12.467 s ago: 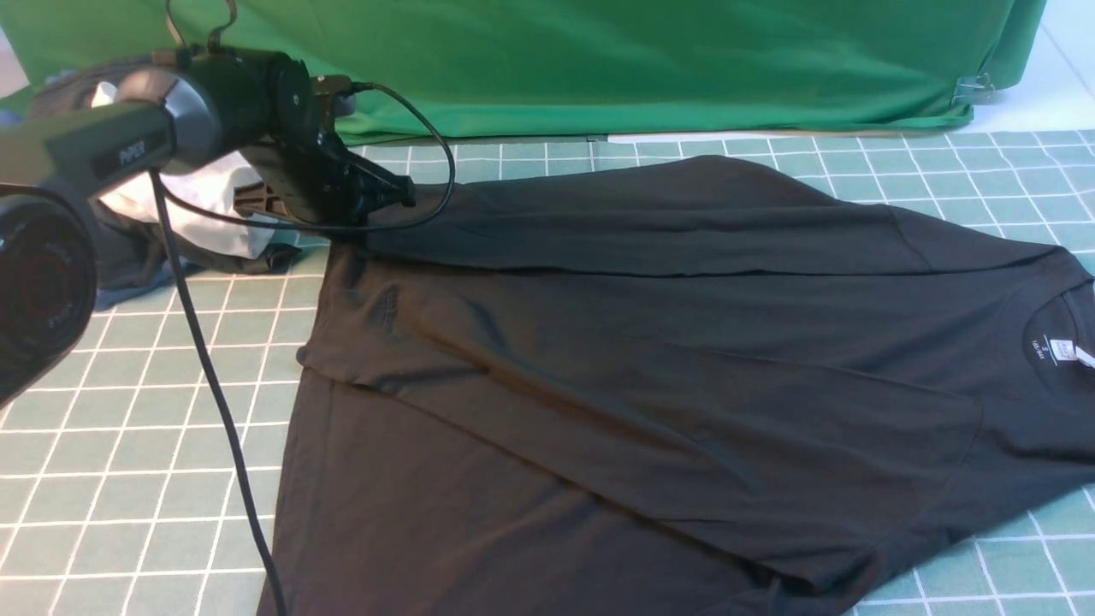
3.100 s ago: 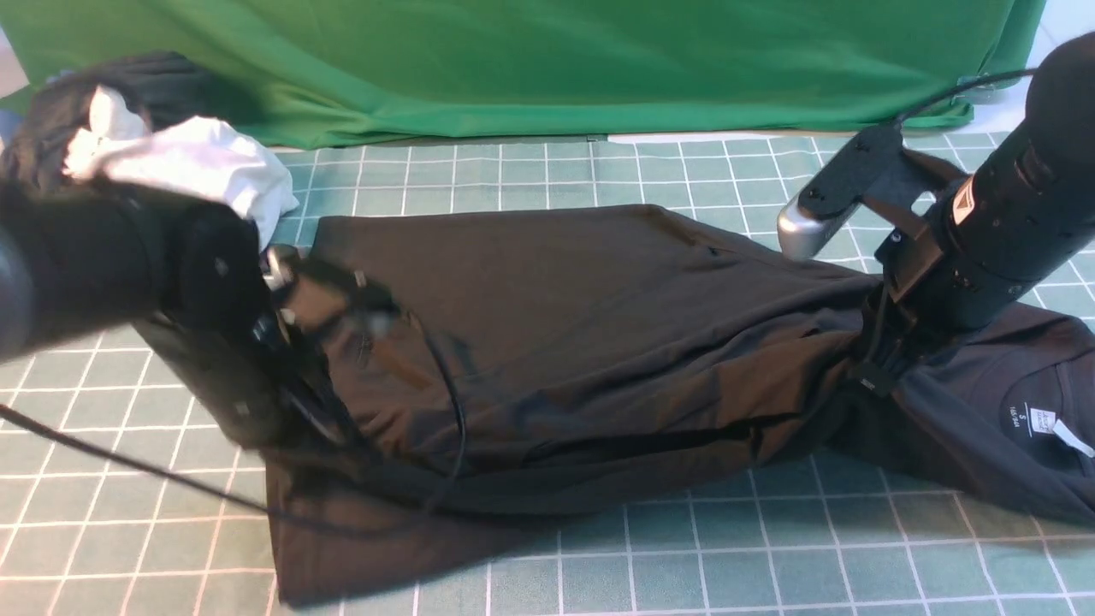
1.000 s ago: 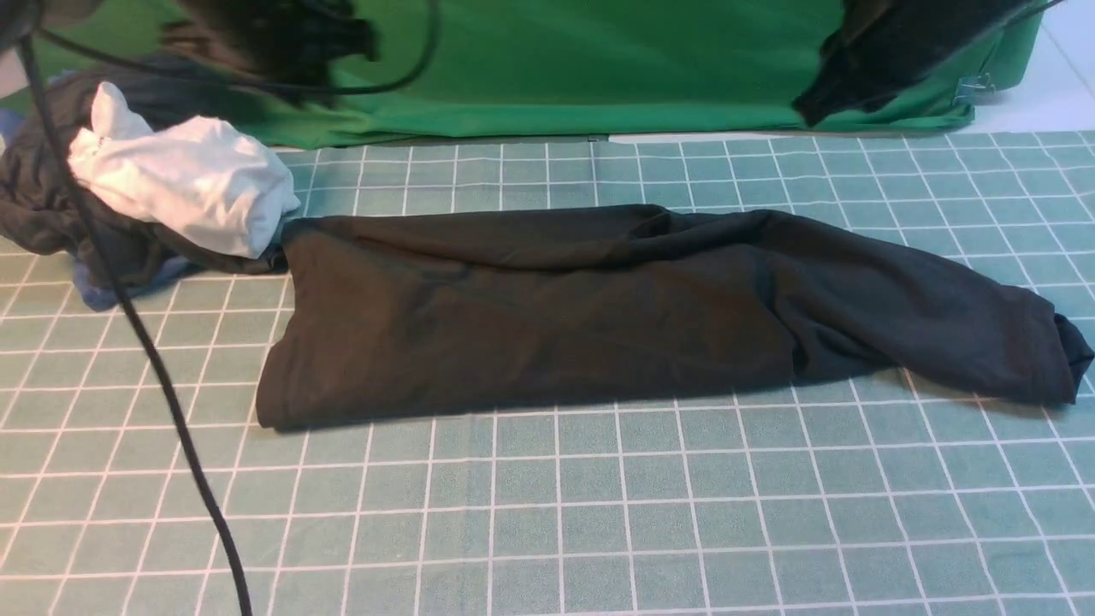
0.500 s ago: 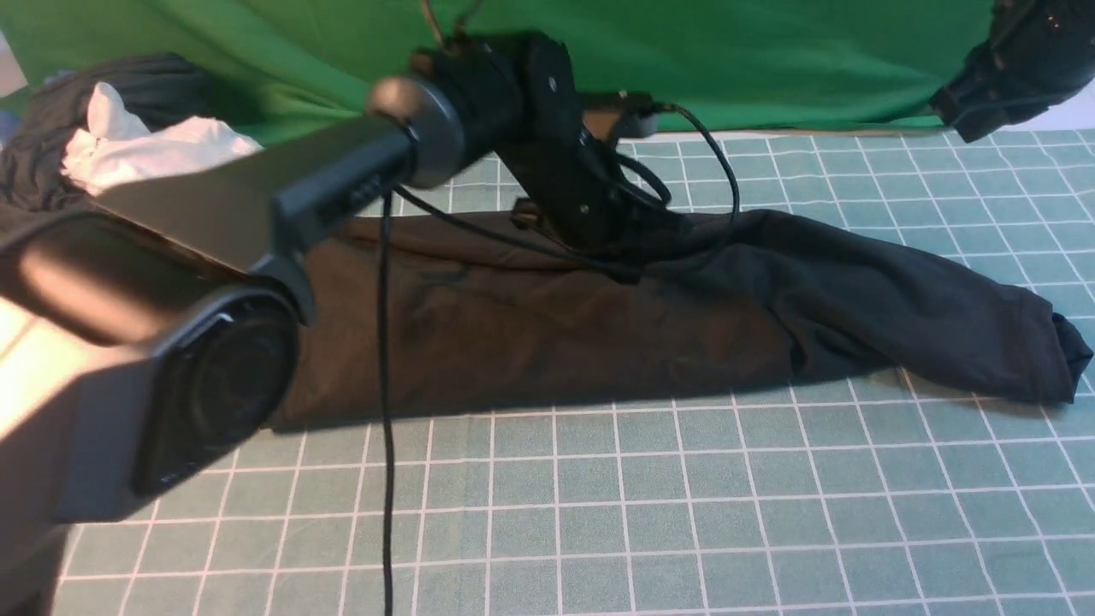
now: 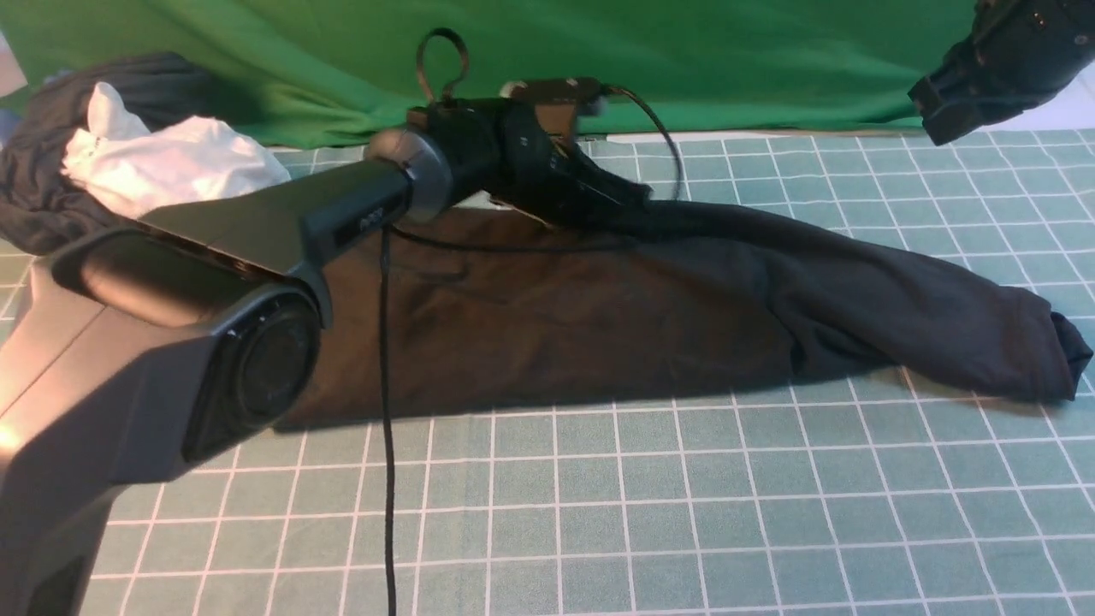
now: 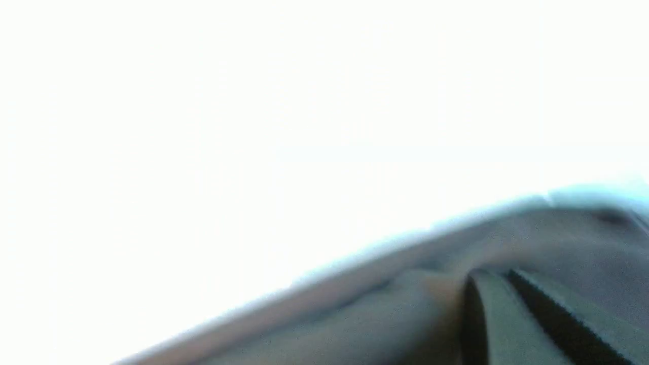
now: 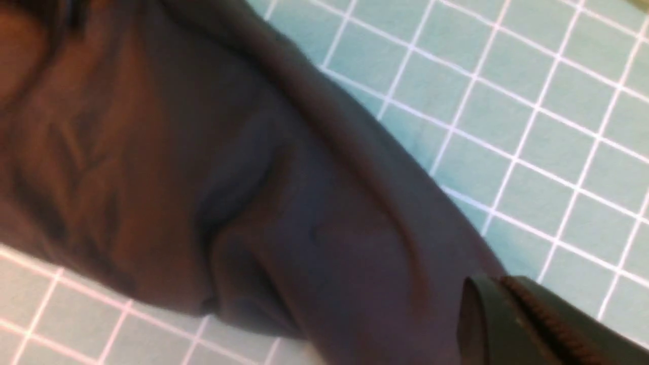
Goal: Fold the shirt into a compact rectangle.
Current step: 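Pull the folded dark garment lengthwise by its ends to straighten it flat on the table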
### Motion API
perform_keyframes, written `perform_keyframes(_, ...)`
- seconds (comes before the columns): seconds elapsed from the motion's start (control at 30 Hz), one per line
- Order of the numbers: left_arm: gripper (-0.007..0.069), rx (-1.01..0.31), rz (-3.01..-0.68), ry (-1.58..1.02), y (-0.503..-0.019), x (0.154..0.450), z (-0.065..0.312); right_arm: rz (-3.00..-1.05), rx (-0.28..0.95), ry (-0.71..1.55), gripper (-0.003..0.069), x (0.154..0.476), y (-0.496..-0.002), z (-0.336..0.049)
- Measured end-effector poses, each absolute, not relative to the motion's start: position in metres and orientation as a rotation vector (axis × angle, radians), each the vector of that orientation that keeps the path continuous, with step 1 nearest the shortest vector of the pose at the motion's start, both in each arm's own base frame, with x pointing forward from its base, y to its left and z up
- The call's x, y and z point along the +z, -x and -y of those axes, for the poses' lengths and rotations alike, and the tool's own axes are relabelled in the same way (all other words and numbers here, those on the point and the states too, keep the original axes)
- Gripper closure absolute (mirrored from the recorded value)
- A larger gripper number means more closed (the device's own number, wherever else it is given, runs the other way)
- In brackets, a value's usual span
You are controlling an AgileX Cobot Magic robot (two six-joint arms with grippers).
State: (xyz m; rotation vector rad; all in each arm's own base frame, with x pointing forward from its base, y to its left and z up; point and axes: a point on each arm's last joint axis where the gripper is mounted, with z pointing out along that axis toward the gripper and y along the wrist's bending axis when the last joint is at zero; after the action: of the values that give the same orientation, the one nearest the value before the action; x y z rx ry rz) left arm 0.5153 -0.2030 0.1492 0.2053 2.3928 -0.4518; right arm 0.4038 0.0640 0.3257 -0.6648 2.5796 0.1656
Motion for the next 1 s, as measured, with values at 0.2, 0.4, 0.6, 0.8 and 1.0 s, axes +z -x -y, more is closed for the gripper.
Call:
perform_keyframes(0.2, 0.0618, -0.458, -2.466, -0.225, -0.524, 0.212, 0.166, -2.644, 0.191, 0.689, 0.0637, 0.326, -0.396, -0.064)
perform_keyframes(0.4, 0.0618, -0.431, -2.550, -0.464, -0.493, 0.273, 0.160, -2.638, 0.145, 0.655, 0.0637, 0.337, -0.390, -0.060)
perform_keyframes(0.6, 0.0618, -0.403, -2.555, -0.504, -0.455, 0.323, 0.154, -2.713, 0.045, 0.448, 0.0615, 0.335, -0.380, -0.012)
perform_keyframes(0.8, 0.0618, -0.402, -2.766, -0.514, -0.419, 0.287, 0.146, -2.849, 0.039, 0.197, 0.0464, 0.294, -0.380, 0.042)
perform_keyframes(1.0, 0.0618, -0.379, -2.936, -0.480, -0.403, 0.216, 0.142, -2.903, 0.164, 0.053, 0.0231, 0.246, -0.400, 0.057)
